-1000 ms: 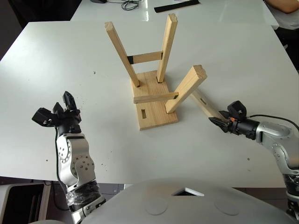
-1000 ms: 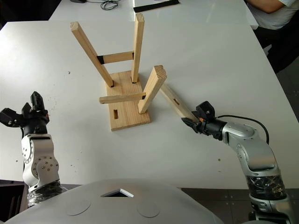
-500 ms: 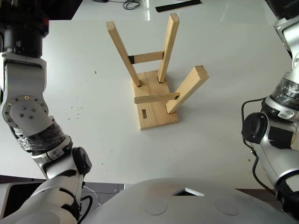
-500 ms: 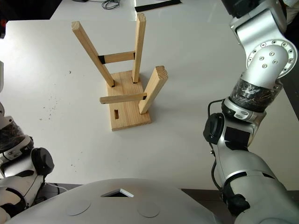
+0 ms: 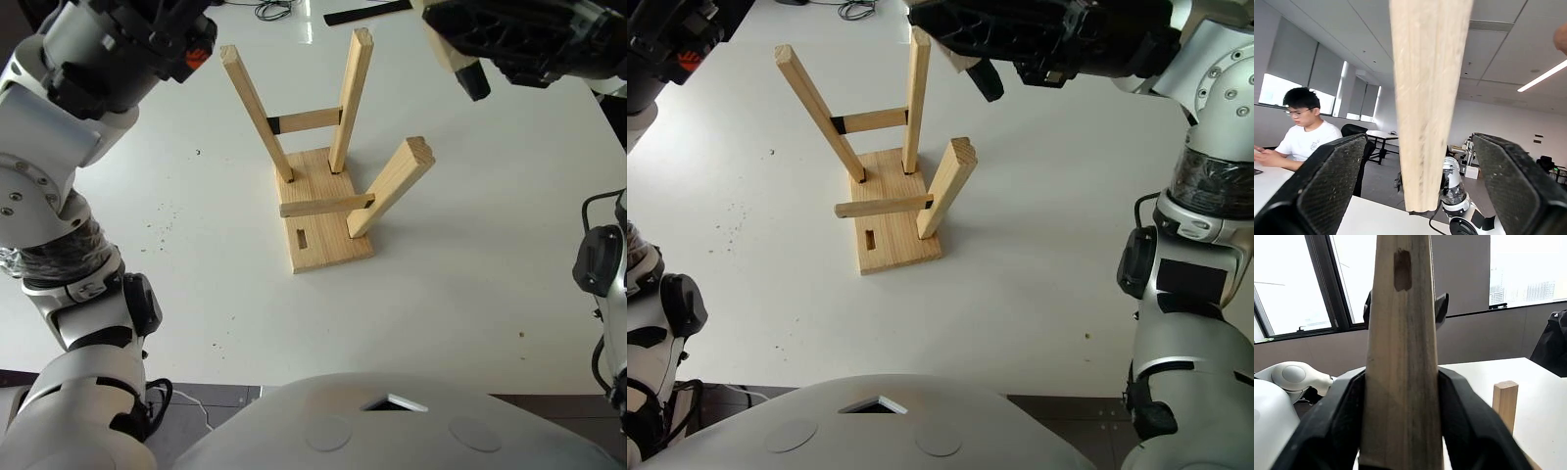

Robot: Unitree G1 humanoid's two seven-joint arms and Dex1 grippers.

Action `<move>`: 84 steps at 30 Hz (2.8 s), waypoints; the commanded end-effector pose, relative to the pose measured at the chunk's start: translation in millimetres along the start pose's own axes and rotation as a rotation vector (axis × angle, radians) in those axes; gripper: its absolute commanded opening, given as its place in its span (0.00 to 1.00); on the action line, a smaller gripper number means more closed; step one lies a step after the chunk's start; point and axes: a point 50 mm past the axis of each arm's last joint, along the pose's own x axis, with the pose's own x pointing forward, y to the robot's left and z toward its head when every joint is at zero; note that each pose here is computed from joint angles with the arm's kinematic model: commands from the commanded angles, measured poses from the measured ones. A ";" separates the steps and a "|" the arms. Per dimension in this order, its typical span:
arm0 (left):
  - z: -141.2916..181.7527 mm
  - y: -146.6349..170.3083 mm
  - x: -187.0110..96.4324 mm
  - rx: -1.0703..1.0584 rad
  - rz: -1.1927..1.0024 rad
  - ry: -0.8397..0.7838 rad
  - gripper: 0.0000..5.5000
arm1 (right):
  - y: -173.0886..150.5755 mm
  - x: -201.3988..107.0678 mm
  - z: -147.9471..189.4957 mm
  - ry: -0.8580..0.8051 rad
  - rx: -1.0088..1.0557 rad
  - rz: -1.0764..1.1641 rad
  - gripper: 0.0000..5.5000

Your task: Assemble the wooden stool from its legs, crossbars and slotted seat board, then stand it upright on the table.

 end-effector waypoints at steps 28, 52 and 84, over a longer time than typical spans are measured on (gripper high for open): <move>-14.8 -16.5 -0.6 0.146 -0.126 0.123 0.39 | -9.4 -8.8 -3.3 0.218 -0.039 0.128 0.37; 20.5 11.7 -77.1 0.395 0.135 0.470 0.37 | -6.6 -86.2 14.7 -0.141 -0.391 -0.539 0.72; -90.0 -13.5 -137.3 0.306 0.179 0.657 0.37 | -33.2 -90.6 1.1 -0.167 -0.322 -0.602 0.72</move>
